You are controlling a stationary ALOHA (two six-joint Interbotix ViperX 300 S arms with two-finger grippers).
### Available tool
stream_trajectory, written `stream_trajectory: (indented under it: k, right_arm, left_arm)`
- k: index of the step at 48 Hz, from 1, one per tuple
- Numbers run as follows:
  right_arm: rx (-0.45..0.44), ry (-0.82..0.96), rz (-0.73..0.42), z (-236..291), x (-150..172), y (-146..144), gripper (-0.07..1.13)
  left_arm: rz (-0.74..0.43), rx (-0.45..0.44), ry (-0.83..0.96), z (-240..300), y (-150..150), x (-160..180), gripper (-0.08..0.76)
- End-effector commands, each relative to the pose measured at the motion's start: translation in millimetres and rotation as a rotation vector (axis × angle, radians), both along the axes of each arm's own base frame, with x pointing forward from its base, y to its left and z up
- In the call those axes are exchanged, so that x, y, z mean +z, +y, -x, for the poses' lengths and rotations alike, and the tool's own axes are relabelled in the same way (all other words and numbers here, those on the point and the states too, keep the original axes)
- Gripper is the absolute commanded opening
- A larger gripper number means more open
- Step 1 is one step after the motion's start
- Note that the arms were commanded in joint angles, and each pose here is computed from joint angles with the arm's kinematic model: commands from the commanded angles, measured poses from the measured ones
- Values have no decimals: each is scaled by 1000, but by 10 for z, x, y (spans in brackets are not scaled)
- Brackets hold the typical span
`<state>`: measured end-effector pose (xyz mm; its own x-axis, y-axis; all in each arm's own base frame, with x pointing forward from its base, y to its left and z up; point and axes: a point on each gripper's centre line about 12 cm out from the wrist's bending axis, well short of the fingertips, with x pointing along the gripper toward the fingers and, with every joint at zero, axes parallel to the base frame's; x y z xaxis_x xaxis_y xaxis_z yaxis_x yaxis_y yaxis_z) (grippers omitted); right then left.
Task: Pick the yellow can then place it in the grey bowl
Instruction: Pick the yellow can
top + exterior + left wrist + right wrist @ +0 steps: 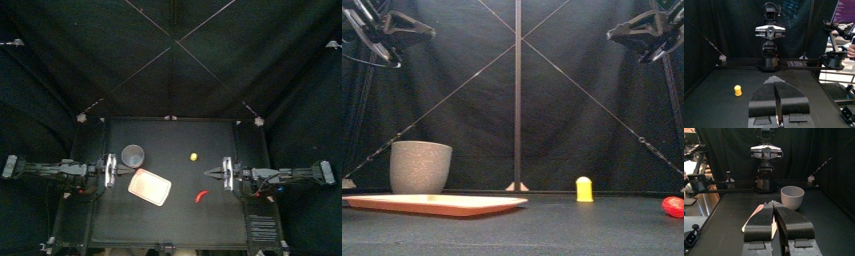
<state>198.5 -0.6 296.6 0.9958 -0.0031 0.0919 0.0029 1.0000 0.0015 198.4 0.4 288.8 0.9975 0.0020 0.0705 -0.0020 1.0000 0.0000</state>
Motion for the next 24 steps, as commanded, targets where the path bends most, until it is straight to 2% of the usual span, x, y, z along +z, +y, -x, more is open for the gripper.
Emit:
stream_trajectory:
  k: [1, 6, 18, 24]
  right_arm:
    - [-27, 34, 1, -47, -79, -56, -13]
    - [-79, 95, -9, -101, -232, -167, -11]
    - [-211, 228, -40, -246, -519, -479, -1]
    - [-269, 284, -70, -280, -658, -618, 68]
  left_arm:
    - [-2, 15, -12, -28, 30, 74, 25]
    - [-3, 27, -8, -27, 55, 64, -42]
    - [1, 71, 31, -9, 141, -63, -39]
    - [6, 92, 52, 13, 182, -154, -39]
